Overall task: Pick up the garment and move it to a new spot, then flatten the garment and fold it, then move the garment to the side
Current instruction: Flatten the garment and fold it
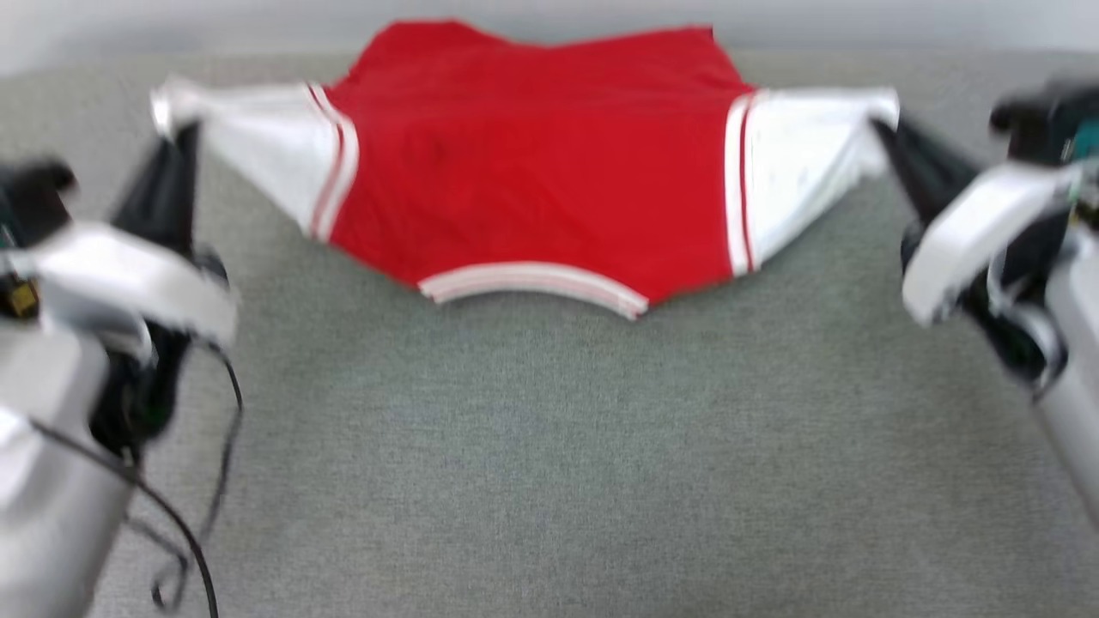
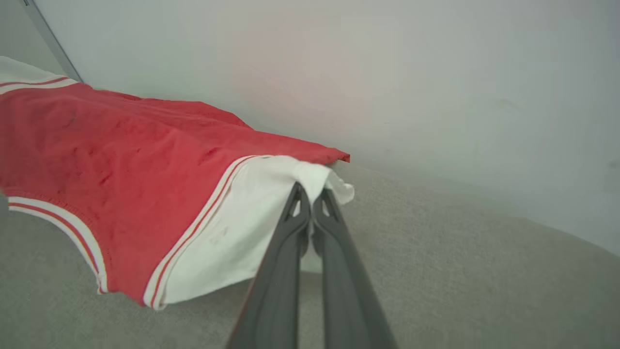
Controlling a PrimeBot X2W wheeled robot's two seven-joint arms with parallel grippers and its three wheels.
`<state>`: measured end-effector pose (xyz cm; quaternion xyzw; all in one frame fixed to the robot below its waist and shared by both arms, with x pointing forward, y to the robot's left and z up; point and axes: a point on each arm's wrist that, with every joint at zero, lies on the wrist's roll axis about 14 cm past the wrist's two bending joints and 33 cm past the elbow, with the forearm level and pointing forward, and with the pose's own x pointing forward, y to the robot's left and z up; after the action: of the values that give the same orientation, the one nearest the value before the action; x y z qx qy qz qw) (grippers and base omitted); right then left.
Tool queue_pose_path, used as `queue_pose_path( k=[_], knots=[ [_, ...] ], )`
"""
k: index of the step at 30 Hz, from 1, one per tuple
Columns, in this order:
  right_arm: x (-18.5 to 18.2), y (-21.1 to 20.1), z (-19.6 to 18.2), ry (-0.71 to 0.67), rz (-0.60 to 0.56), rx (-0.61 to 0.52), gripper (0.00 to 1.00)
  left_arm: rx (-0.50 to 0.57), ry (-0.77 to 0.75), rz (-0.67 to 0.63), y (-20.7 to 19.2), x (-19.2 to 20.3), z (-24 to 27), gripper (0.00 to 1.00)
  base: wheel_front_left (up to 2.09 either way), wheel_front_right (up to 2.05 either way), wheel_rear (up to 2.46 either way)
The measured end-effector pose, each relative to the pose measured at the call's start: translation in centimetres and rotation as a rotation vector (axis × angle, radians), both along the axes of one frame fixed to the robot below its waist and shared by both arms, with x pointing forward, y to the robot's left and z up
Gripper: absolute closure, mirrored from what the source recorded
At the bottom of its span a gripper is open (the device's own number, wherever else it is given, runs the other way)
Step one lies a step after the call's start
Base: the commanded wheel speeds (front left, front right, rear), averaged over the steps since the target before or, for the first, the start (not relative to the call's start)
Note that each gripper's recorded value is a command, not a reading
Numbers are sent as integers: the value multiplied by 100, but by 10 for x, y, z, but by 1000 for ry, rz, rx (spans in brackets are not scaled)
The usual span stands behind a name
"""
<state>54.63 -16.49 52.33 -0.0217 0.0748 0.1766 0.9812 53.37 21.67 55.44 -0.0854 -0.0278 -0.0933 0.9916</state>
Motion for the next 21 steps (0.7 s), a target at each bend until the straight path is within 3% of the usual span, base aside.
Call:
queue_pose_path(
  k=[21],
  knots=[
    [-188,-27,-71,254,-62,76,100,-100,259,136,23,-175,-73,100,0,0,0]
  ],
)
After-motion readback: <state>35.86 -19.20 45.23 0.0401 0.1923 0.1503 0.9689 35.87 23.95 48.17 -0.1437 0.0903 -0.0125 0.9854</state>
